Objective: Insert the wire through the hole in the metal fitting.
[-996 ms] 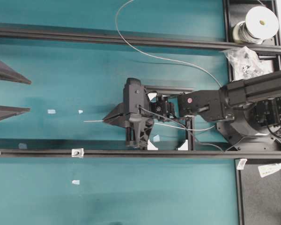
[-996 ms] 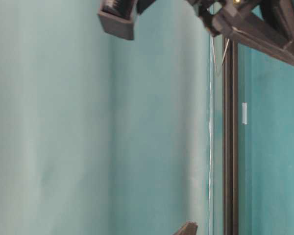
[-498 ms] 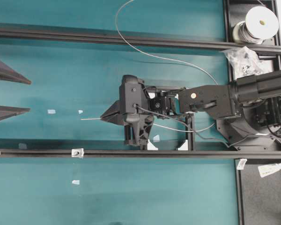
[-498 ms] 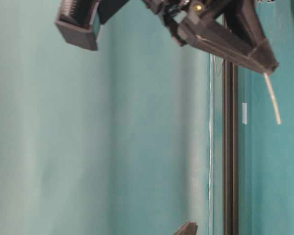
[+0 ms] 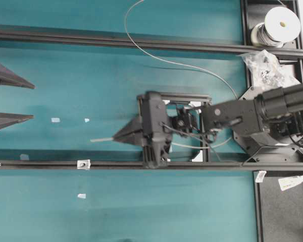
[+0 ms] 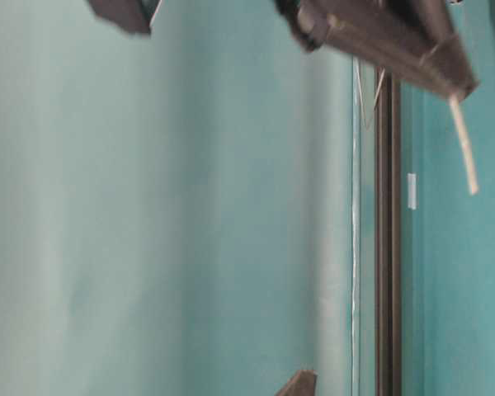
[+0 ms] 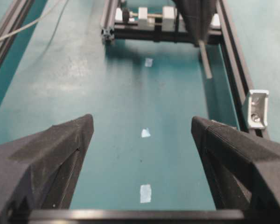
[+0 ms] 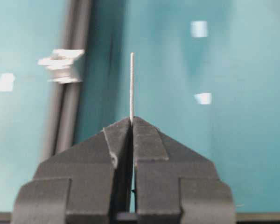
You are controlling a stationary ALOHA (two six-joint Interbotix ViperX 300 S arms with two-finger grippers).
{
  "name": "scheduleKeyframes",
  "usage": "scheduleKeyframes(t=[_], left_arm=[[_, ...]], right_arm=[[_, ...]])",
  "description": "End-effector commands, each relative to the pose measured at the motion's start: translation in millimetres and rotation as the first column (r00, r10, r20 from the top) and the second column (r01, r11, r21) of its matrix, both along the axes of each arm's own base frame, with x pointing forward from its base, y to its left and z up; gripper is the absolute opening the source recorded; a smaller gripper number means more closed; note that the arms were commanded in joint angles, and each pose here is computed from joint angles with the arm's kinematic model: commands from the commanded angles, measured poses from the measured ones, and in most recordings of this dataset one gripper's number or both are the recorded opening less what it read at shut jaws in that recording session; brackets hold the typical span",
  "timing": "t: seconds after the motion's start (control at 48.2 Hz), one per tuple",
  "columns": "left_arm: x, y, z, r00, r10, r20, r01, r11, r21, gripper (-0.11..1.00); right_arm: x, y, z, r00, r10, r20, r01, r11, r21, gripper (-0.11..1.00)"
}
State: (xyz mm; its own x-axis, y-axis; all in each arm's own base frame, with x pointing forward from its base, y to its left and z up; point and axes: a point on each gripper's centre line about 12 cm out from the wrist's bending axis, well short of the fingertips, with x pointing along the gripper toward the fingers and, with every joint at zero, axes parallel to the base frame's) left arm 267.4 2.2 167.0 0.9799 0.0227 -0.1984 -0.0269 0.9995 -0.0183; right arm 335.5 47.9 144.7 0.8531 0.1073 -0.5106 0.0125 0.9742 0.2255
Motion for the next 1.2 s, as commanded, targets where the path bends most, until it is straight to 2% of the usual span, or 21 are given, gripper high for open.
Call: scheduleKeyframes(t=[0.0,0.228,0.373,0.519,0.643,0.767,0.954,1.182], left_arm=[[0,-4,2,1.000,-0.012,0.028,0.012,1.000,-0.002,0.82],[-4,-24,-3,0.996,-0.082,0.014,0.083,0.996,-0.016,0.82],[-5,-31,-4,0.995,-0.103,0.014,0.104,0.994,-0.030,0.81],[-12,-31,-11,0.995,-0.099,0.004,0.099,0.994,-0.055,0.81],[-16,-32,-19,0.996,-0.093,0.007,0.093,0.991,-0.096,0.81],[-13,-35,-28,0.995,-0.098,-0.014,0.096,0.989,-0.115,0.81],[-2,-46,-41,0.991,-0.132,-0.025,0.128,0.985,-0.115,0.81],[1,-57,-53,0.986,-0.168,-0.008,0.166,0.979,-0.120,0.81]], right_arm=[[-4,4,8,0.998,-0.023,0.063,0.020,0.999,0.040,0.00],[-26,18,-1,0.993,-0.077,0.087,0.065,0.990,0.126,-0.01],[-32,28,0,0.989,-0.092,0.119,0.074,0.986,0.149,-0.01],[-36,41,0,0.984,-0.095,0.151,0.076,0.988,0.131,0.00],[-38,46,-9,0.972,-0.178,0.156,0.162,0.981,0.112,0.00],[-41,51,-18,0.959,-0.243,0.148,0.233,0.969,0.083,0.00],[-38,64,-22,0.964,-0.226,0.139,0.219,0.974,0.067,-0.01],[-41,68,-25,0.968,-0.211,0.133,0.205,0.977,0.059,-0.01]])
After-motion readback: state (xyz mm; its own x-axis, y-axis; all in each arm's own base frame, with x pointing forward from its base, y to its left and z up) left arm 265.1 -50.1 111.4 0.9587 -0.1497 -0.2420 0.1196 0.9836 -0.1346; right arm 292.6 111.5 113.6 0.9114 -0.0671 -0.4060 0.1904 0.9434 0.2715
